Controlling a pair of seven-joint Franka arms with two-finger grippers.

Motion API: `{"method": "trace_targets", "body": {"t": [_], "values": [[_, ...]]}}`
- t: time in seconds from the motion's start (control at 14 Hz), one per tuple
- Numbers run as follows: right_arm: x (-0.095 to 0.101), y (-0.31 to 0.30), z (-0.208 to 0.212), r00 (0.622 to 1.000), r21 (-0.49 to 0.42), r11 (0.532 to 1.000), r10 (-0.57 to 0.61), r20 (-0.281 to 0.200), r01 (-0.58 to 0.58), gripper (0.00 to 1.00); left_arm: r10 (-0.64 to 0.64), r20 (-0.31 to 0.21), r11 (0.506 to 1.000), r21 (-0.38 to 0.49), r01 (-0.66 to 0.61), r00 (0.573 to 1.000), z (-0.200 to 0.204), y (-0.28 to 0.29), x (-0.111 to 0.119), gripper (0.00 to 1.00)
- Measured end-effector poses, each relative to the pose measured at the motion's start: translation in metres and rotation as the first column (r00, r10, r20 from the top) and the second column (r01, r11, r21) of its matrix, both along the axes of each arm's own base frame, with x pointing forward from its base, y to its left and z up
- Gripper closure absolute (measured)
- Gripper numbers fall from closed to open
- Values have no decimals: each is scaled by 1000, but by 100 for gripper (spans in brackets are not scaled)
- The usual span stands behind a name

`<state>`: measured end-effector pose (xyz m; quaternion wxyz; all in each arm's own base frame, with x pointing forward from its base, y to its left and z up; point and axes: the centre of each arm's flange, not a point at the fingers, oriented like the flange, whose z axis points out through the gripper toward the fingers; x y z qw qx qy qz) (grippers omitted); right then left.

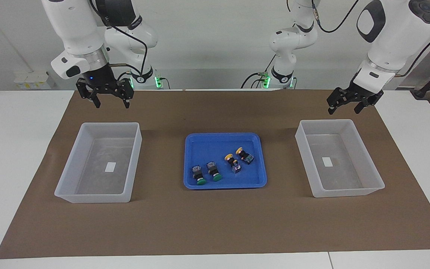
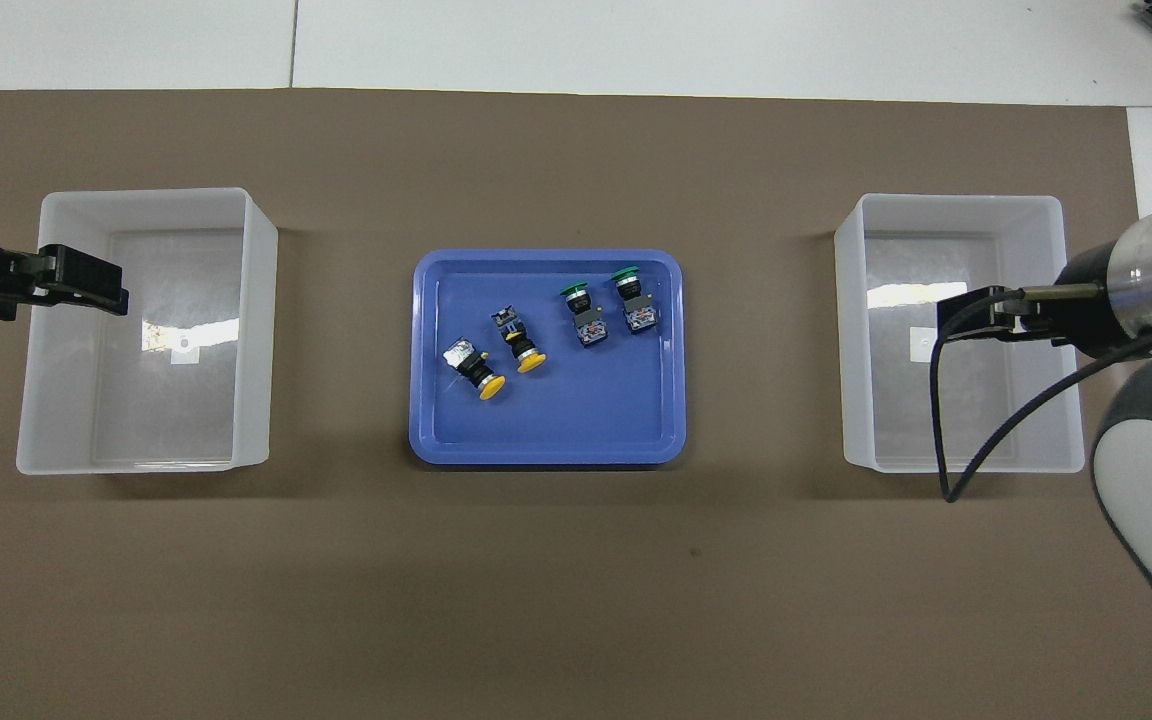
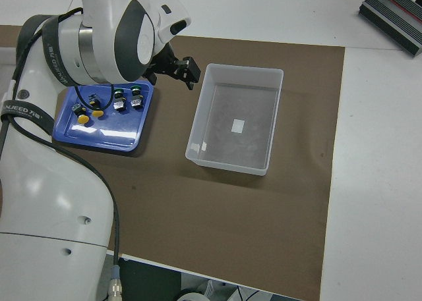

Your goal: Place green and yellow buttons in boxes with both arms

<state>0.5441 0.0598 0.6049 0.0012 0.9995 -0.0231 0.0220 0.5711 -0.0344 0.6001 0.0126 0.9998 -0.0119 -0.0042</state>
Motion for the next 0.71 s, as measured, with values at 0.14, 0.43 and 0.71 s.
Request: {"method": "trace_targets", "body": {"t": [0.14,0.43,0.71], "values": [[0,0,0,1000,0,1000,0,-1,0,0,0,0,1000,0,0,1000,0,0,0,0],[0,-3,0,1000,0,1000,-6,-1,6,0,0,0,1000,0,0,1000,0,0,0,0],[0,-13,0,1000,0,1000,-24,0,24,0,0,0,1000,0,0,1000,0,0,0,0]]}}
